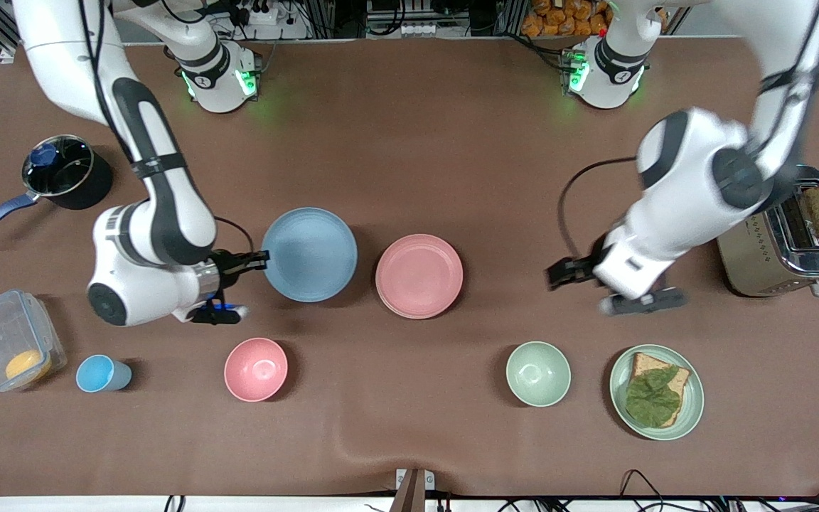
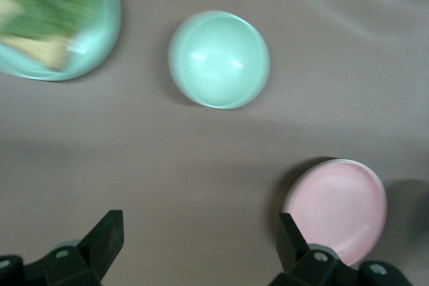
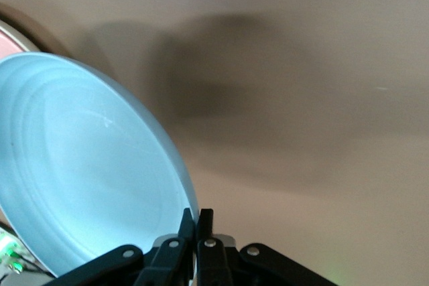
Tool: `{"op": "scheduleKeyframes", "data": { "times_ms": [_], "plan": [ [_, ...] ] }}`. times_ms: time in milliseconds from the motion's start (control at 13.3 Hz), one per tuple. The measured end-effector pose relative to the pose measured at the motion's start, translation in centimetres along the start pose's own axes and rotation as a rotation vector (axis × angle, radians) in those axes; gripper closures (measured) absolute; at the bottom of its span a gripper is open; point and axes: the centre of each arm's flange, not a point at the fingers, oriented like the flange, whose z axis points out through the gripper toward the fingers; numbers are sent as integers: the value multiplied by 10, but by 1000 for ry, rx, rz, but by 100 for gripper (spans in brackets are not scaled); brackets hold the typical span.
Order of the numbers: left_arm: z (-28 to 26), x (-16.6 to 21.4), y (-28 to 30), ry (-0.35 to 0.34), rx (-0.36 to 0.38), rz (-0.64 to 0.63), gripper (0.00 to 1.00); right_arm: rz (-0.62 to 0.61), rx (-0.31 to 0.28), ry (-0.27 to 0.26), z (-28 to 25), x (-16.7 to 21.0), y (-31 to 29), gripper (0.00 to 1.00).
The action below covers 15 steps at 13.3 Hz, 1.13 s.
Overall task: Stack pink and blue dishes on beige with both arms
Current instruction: 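Carry the blue plate toward the stack while the left gripper withdraws, then lower the blue plate onto the pink plate with the right gripper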
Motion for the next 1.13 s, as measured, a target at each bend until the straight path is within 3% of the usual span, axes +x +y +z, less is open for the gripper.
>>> {"op": "scheduleKeyframes", "data": {
  "times_ms": [151, 377, 678, 1131],
  "plan": [
    [-53, -12, -18, 20, 114, 16, 0, 3, 20, 18, 21, 0, -36, 97],
    [-122, -20, -35, -19, 186, -18, 0, 9, 48, 42, 61, 2, -83, 97],
    [-140, -11, -81, -67, 206, -103, 0, 5, 50, 84, 102, 3, -121, 97],
    [-151, -15, -81, -68, 202, -106, 0, 20, 81, 127, 123, 11, -132, 97]
  ]
}}
